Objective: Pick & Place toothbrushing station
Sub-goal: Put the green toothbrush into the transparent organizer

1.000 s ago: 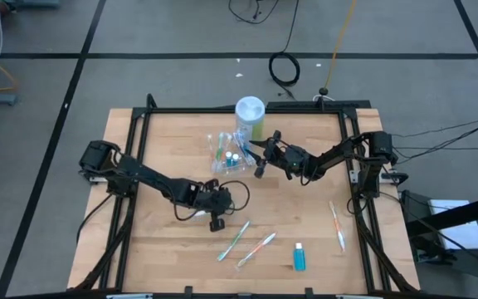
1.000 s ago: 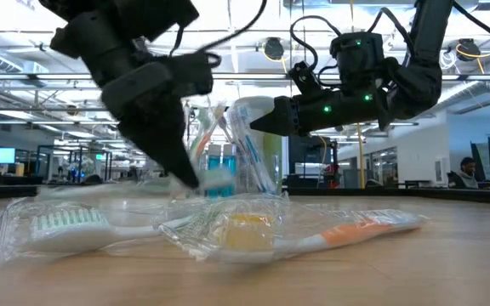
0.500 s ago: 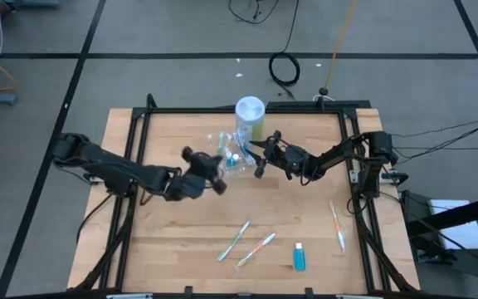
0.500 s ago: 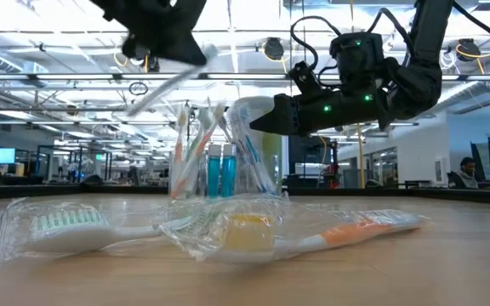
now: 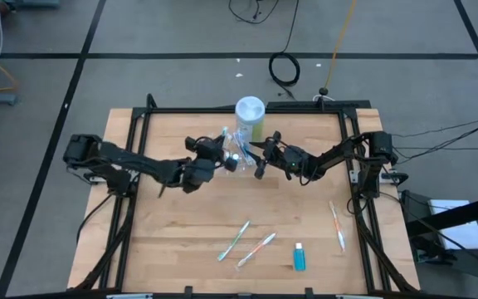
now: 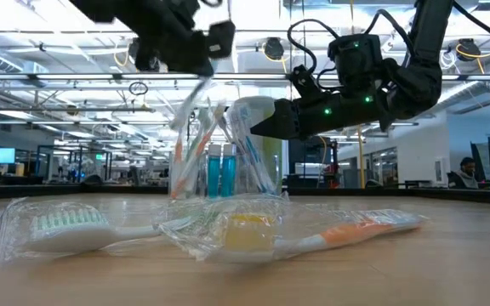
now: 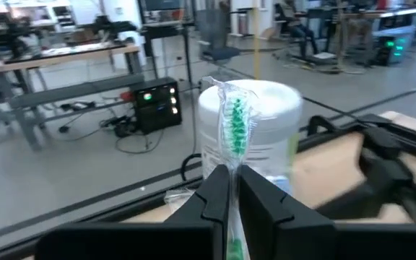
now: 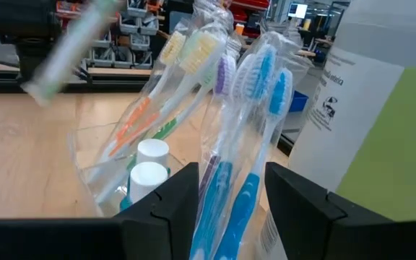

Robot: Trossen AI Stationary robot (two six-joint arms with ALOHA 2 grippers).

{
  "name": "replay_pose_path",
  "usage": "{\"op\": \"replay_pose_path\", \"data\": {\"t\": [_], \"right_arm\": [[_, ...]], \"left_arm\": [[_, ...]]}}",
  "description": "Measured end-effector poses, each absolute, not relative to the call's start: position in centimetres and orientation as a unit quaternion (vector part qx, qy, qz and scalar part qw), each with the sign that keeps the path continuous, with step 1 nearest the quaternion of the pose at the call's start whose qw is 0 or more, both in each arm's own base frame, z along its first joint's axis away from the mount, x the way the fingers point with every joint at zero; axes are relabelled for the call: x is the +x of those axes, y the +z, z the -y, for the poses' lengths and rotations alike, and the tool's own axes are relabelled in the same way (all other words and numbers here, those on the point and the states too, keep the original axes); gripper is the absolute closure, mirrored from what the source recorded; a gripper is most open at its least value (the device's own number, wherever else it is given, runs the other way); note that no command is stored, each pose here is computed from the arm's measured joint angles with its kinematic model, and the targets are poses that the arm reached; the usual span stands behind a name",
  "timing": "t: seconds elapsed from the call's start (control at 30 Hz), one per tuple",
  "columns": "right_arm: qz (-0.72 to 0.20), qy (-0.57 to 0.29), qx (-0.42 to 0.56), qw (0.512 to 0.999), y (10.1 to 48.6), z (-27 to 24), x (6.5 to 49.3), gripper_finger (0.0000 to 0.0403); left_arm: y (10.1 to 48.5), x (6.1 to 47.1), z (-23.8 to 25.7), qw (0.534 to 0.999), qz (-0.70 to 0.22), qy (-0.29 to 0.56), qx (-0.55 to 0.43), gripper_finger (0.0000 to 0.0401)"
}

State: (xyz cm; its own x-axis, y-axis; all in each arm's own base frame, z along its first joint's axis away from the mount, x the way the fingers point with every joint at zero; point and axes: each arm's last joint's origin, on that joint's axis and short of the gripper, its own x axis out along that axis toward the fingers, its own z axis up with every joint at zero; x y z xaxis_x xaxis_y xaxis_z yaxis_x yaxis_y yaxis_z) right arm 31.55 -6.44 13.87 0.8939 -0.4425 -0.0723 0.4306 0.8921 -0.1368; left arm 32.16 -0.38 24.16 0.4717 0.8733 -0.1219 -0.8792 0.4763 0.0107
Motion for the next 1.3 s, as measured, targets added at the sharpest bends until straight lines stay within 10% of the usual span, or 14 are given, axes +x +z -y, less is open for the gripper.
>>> {"op": "replay_pose_path", "data": {"t": [1.3], "right_arm": [[-0.136, -0.196, 0.018, 0.971, 11.9, 4.1, 31.6, 0.0252]], "left_arm": [[16.1, 33.1, 2.0, 0.809, -0.134, 0.57, 0.051, 0.0389]]}}
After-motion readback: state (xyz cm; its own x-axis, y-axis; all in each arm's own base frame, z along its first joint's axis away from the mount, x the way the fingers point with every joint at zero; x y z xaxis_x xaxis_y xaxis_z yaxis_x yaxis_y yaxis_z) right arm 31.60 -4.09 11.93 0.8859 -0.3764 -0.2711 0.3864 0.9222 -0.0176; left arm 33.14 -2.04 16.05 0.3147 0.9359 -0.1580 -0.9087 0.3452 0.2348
